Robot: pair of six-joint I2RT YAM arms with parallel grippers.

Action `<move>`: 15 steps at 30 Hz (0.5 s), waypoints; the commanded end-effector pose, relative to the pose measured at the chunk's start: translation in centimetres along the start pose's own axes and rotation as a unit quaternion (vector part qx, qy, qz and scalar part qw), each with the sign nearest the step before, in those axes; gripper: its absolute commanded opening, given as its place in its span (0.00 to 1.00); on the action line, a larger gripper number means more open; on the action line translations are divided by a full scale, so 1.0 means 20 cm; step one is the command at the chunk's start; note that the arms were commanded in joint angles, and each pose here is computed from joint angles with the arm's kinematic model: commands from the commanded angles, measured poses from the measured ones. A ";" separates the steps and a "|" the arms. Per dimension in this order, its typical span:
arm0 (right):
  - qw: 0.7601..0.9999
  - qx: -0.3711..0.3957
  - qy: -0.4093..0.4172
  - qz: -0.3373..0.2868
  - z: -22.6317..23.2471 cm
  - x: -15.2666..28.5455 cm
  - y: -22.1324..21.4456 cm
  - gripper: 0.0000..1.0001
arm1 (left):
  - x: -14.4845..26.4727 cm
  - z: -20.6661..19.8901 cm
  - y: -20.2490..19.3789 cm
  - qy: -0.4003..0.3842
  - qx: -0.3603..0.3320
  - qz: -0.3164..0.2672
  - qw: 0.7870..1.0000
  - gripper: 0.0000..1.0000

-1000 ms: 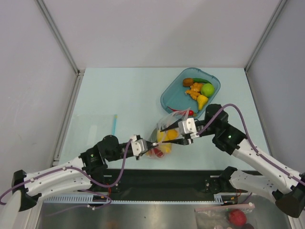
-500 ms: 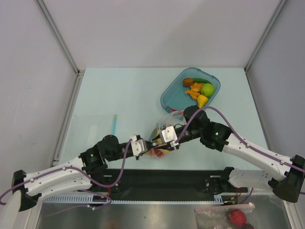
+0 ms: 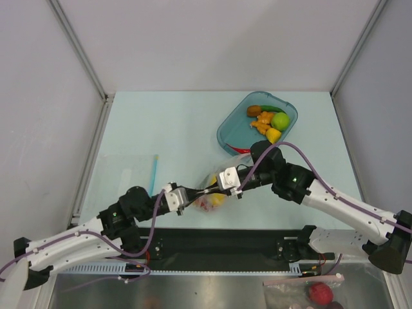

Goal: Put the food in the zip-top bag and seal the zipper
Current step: Zip the zipper food storage bag at the center of the board.

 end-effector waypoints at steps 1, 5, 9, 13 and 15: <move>0.999 -0.020 -0.037 -0.002 -0.07 0.09 0.05 0.00 | 0.13 0.15 0.17 0.098 -0.005 -0.082 0.992 0.00; 0.998 -0.042 -0.048 -0.012 -0.11 0.13 0.04 0.00 | 0.25 0.23 0.20 0.164 0.009 -0.116 0.979 0.00; 0.996 -0.054 -0.071 -0.021 -0.15 0.18 -0.01 0.00 | 0.37 0.32 0.16 0.246 0.035 -0.120 0.961 0.00; 0.990 -0.085 -0.106 -0.024 -0.21 0.24 -0.05 0.00 | 0.50 0.42 0.12 0.332 0.063 -0.121 0.934 0.00; 0.987 -0.096 -0.130 -0.020 -0.24 0.29 -0.06 0.00 | 0.57 0.45 0.12 0.362 0.073 -0.126 0.921 0.00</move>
Point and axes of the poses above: each gripper's point midway between its finger pads, its own x axis back along the fingers, its own z axis along the line the jaws close on, y = z × x, the point moved 2 cm from there along x, back along the fingers, and after that the axes turned 8 degrees about -x, right-handed, at the moved point
